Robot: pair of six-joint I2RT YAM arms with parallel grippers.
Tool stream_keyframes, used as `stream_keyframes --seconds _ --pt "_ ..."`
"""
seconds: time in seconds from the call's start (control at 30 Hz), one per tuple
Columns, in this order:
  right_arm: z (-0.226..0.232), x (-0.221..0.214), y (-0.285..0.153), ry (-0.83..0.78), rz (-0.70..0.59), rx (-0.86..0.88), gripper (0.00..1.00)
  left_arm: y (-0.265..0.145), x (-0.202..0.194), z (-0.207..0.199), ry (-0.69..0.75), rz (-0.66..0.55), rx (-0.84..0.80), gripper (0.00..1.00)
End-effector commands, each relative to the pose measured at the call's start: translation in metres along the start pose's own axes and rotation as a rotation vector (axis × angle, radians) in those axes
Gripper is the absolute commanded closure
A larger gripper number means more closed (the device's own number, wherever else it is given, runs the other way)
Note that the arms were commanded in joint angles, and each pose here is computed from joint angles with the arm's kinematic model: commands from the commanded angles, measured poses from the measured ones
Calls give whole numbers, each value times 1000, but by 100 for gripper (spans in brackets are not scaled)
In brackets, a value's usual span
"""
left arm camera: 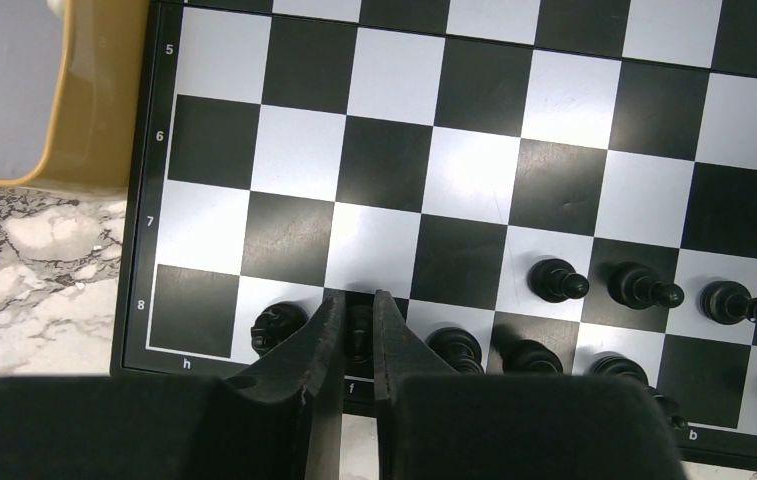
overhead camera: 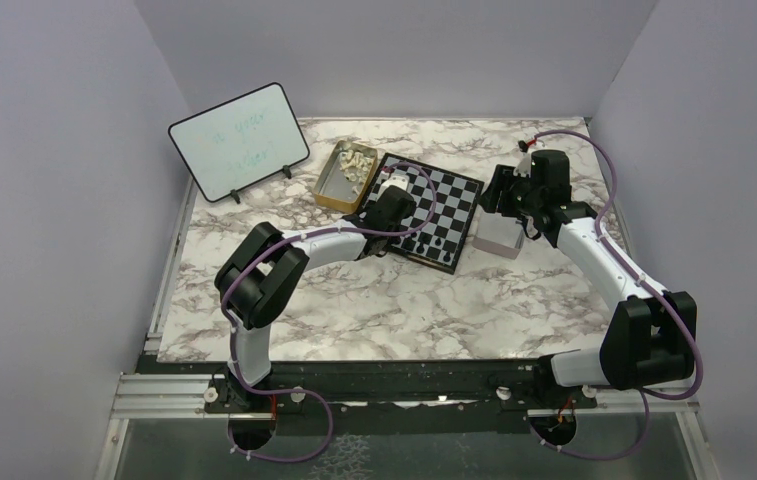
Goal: Set up the chess pieces on the board
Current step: Place the chess piece on the chessboard.
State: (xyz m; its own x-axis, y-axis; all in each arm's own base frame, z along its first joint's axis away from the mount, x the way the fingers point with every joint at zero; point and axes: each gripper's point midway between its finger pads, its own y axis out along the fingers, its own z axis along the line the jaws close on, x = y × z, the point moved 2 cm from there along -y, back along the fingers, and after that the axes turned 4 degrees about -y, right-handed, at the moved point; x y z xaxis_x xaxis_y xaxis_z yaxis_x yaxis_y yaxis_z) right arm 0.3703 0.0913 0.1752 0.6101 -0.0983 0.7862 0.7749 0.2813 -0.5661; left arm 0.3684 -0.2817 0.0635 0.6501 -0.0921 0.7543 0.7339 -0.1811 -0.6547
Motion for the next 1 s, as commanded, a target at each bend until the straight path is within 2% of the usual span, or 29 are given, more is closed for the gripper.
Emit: stream_keyframes --seconds 0.0,0.77,0.97 --pt "1 4 -6 -13 -13 11 43 -4 1 -2 -11 13 -13 89" --pt "1 3 -3 -12 -8 13 43 -4 -7 1 6 45 2 89" --pt "1 2 -3 -12 -7 12 43 -3 -5 0 6 47 4 78"
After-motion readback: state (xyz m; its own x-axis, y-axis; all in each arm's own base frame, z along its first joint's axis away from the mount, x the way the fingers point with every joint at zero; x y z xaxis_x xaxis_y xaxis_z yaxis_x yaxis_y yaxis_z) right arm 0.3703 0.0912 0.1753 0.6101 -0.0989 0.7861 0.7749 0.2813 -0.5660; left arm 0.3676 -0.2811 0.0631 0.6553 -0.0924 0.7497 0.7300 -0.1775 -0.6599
